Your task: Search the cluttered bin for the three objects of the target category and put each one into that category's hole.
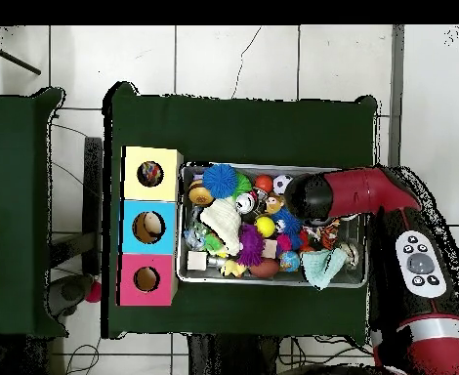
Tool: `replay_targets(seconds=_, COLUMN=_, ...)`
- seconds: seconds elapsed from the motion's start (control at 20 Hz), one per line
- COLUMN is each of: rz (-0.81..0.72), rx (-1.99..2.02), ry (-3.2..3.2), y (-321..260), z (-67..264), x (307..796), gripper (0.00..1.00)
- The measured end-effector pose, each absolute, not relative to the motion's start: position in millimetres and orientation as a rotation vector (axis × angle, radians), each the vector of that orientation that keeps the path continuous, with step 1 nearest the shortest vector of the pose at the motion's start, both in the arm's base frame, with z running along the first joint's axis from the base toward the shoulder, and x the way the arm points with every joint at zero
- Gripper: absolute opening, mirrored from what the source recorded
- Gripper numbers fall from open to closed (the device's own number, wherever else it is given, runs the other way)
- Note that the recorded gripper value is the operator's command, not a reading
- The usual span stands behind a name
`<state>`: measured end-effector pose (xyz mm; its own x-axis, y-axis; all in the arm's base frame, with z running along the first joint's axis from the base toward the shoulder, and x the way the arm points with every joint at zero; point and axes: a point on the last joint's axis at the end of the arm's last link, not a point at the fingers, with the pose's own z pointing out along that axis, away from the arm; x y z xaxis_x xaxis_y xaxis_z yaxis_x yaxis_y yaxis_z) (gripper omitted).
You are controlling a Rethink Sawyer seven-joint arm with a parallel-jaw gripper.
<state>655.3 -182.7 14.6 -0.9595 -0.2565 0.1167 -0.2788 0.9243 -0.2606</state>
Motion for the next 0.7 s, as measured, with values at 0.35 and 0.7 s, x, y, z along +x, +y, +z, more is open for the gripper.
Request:
replay_targets(seconds=0.35, rz=0.413, rx=0.401, ry=-2.999, y=-176.2, z=23.9, x=659.2, gripper=1.0)
replay_targets(seconds=0.7, rz=0.405, rx=0.404, ry=-2.981, y=-170.7, z=22.4, x=657.5, gripper=1.0)
